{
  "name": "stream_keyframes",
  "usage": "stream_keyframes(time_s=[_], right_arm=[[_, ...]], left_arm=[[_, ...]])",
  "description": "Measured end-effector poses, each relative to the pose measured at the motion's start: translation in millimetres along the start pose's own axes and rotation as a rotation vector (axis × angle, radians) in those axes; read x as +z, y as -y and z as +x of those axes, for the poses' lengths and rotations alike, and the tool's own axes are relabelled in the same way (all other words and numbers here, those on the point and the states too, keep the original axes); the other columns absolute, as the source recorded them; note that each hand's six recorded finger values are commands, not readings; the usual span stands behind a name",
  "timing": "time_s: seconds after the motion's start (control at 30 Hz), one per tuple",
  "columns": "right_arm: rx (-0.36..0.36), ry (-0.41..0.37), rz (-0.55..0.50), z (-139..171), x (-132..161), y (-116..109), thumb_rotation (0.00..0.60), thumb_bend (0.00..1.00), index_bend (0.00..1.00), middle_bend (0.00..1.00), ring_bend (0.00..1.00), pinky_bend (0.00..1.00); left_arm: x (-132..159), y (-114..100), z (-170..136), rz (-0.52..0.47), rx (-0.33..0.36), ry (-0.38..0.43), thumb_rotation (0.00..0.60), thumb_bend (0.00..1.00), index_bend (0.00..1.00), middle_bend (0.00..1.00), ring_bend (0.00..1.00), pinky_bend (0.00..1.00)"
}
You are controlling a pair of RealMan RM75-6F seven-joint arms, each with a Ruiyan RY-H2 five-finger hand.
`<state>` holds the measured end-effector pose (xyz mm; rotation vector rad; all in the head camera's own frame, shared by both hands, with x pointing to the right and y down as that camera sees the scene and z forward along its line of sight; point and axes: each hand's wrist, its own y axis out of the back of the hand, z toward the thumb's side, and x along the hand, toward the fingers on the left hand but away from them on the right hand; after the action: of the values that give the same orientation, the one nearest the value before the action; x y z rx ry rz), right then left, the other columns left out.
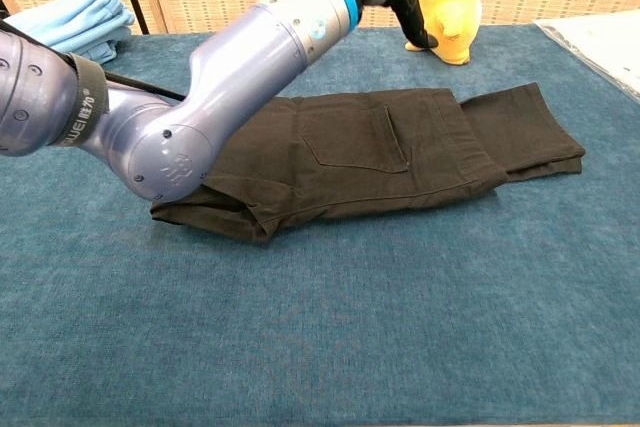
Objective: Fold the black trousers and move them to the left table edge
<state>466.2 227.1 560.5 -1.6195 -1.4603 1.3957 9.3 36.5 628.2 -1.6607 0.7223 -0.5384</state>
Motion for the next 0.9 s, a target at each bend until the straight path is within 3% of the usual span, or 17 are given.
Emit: stream_keyframes(time_s=[0.23, 0.57, 0.73, 0.9], right_arm=[[0.007, -0.009, -0.001, 1, 4, 2, 0.6, 0.0, 0.17, 0.02, 0.0, 0.1], [0.017, -0.022, 0.008, 2, 10, 7, 0.6, 0.0, 0.17, 0.02, 0.0, 0.1], [0.023, -0.023, 0.015, 2, 12, 10, 0.6, 0.0, 0.17, 0.02, 0.0, 0.1], [0.031, -0.031, 0.02, 3, 15, 14, 0.6, 0.0, 0.17, 0.02, 0.0, 0.1]], left_arm=[[-30, -13, -26, -0.031, 0.011, 0.03, 0.6, 0.05, 0.0, 0.0, 0.0, 0.28], [-108, -13, -140, -0.03, -0.108, 0.045, 0.6, 0.04, 0.0, 0.0, 0.0, 0.28], [-129, -18, -182, -0.054, -0.113, 0.038, 0.6, 0.04, 0.0, 0.0, 0.0, 0.29], [-152, -16, -225, -0.048, -0.176, 0.033, 0.6, 0.04, 0.0, 0.0, 0.0, 0.28]])
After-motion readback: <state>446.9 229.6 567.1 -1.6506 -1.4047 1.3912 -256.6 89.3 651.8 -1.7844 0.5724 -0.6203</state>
